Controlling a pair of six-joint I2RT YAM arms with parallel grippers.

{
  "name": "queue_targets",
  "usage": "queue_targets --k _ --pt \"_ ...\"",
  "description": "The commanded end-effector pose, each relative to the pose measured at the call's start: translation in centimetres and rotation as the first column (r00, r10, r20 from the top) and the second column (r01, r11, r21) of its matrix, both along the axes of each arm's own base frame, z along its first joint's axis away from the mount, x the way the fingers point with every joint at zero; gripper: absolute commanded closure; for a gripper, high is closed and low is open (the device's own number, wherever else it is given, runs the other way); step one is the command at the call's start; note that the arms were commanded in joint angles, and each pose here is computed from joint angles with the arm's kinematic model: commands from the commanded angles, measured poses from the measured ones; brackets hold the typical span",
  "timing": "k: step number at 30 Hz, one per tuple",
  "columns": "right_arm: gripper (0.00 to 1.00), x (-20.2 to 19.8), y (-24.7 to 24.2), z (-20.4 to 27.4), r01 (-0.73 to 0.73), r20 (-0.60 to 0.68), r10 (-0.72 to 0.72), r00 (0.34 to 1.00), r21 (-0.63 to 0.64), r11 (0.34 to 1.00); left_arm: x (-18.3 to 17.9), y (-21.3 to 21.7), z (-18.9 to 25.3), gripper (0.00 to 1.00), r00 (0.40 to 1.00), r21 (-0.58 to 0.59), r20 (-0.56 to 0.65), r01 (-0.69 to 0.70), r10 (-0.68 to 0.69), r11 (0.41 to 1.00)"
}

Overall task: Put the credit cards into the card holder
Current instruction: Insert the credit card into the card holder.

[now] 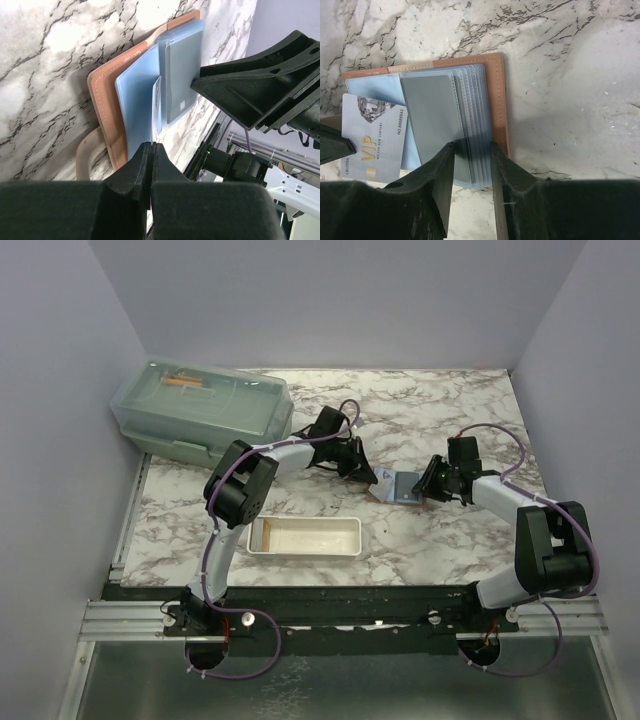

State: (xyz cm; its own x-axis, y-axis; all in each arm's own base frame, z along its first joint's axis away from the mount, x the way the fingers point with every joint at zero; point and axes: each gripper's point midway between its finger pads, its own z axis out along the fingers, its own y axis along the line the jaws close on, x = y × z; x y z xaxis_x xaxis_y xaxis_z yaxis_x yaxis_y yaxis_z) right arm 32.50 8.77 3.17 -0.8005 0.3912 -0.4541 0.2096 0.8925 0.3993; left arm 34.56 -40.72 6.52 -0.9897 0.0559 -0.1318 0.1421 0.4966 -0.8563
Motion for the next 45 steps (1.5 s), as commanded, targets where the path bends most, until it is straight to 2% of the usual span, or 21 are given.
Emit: queue_targets --k 1,4,8,15,23,45 --pt "0.66 -1.8 0.4 -2.0 -0.039 -0.084 0.039 0.996 0.005 0.999 -0.1 0.3 2.7 1.0 0.997 -0.029 0.072 0.005 -0.003 1.0" --pt "0.66 -1.9 0.2 -2.2 -0.038 -0.088 0.038 0.995 -0.003 0.999 -0.2 0.3 4.3 1.0 0.993 -0.048 0.115 0.018 -0.012 0.999" --pt "0.66 -2.0 0.3 -2.4 -0.04 -0.091 0.04 0.995 0.003 0.999 -0.9 0.0 4.6 1.0 0.994 -0.065 0.106 0.042 -0.034 0.997" --pt "0.66 -1.8 0.4 -2.0 -0.044 -0.086 0.044 0.995 0.007 0.999 -1.0 -0.4 3.3 1.0 0.998 -0.072 0.061 0.035 -0.031 0.997" --pt "0.66 -1.9 0.4 -2.0 -0.048 -0.084 0.048 0.995 0.005 0.999 -1.1 0.2 1.2 1.0 1.0 -0.022 0.012 -0.002 0.002 1.0" --pt "0.66 -1.6 0.5 -1.7 -0.052 -0.077 0.052 0.996 0.012 0.999 -1.9 0.0 -0.4 1.0 0.999 -0.019 -0.027 0.025 -0.026 1.0"
